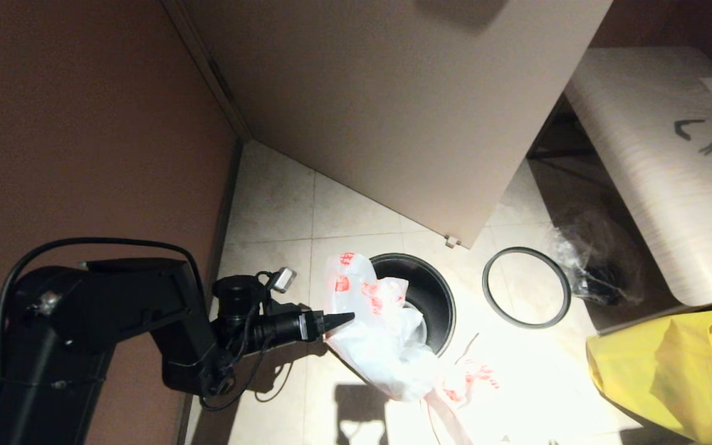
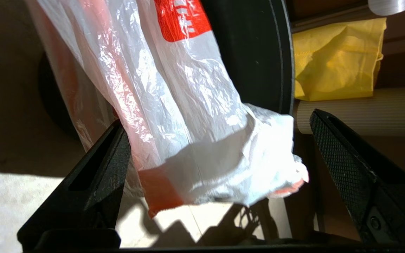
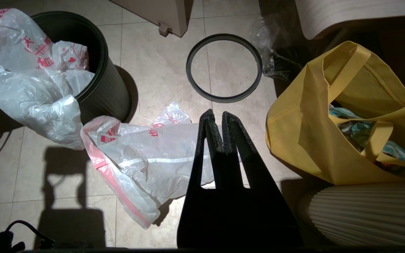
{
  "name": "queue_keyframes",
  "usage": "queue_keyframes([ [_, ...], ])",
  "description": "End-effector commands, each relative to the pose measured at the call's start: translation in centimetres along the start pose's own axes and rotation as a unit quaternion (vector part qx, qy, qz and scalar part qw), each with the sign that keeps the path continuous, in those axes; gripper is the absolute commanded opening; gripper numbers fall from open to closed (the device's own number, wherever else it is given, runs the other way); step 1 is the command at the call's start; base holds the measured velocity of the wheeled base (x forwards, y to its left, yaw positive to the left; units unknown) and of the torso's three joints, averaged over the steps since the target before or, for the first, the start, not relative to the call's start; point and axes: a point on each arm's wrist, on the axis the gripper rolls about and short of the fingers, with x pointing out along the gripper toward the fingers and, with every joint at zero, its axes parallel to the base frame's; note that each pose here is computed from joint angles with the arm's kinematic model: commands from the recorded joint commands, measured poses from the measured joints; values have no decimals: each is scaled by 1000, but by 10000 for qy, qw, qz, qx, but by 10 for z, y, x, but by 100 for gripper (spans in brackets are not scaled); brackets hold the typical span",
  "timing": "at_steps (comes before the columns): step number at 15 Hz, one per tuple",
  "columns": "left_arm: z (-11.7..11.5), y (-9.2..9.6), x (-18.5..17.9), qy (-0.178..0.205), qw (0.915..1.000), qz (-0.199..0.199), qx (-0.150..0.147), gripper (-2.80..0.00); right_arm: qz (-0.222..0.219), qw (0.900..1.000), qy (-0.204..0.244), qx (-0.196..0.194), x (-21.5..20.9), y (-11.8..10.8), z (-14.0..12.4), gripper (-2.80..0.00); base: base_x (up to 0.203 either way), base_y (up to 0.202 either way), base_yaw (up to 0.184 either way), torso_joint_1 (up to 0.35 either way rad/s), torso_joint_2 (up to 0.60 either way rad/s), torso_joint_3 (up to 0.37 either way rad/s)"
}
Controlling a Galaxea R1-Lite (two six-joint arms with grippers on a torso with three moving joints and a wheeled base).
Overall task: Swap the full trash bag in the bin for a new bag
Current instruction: Put the new garbage bag on the trash can
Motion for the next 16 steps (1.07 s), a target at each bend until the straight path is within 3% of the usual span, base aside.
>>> queue_keyframes([
  [1,7,-13,-10,-54,10000,-52,57,0,0,10000,1,0,0,0,0,-280,0,0,0,0,0,0],
  [3,11,-24,-16,33,10000,-42,-8,0,0,10000,4,0,0,0,0,-280,0,0,0,0,0,0],
  [6,23,-32,-20,394,9986,84,-354,0,0,10000,4,0,0,0,0,-280,0,0,0,0,0,0],
  [16,17,-39,-34,490,9976,132,-466,0,0,10000,4,0,0,0,0,-280,0,0,0,0,0,0],
])
